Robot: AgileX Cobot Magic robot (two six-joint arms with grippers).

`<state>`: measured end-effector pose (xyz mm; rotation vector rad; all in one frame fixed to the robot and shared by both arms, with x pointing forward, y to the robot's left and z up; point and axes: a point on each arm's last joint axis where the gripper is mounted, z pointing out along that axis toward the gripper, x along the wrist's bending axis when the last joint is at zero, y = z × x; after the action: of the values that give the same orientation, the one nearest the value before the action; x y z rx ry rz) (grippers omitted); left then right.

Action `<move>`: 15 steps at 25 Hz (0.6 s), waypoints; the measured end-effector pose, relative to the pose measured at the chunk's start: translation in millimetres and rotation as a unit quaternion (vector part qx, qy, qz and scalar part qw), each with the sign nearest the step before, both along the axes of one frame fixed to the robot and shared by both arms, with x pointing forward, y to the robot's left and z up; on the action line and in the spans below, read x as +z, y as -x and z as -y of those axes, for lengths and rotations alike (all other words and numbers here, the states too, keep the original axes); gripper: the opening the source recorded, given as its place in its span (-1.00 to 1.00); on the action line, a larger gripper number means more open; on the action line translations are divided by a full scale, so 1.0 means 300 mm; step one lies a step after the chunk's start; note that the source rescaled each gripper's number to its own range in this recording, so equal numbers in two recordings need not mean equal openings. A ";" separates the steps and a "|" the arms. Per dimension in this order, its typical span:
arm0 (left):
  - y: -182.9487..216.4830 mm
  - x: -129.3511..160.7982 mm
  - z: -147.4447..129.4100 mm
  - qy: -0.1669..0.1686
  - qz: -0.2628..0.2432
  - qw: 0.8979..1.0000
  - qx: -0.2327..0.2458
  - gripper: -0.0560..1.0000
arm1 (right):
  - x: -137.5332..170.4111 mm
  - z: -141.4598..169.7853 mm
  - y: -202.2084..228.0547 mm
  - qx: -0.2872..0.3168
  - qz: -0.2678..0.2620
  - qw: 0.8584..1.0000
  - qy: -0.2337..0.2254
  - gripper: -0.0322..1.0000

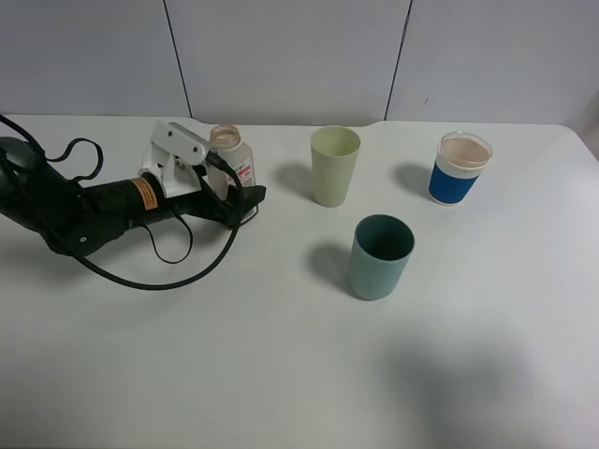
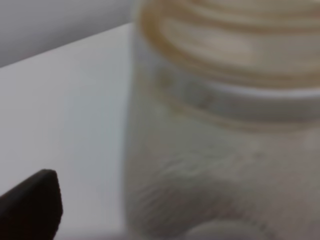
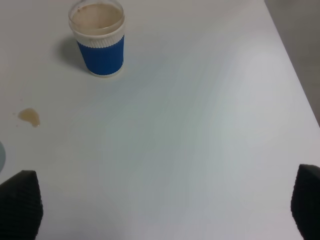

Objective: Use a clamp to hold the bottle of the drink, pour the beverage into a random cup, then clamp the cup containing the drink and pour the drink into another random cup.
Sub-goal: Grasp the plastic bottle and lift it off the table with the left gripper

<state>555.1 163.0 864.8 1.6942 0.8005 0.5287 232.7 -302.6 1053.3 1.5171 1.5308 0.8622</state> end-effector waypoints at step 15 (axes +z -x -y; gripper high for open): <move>-0.006 -0.024 0.002 0.003 -0.009 1.000 0.002 -0.35 | 0.000 0.000 0.000 0.000 0.000 1.000 0.000 1.00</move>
<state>556.8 162.4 857.6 1.6943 0.8177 0.5126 232.7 -302.6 1053.3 1.5171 1.5308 0.8622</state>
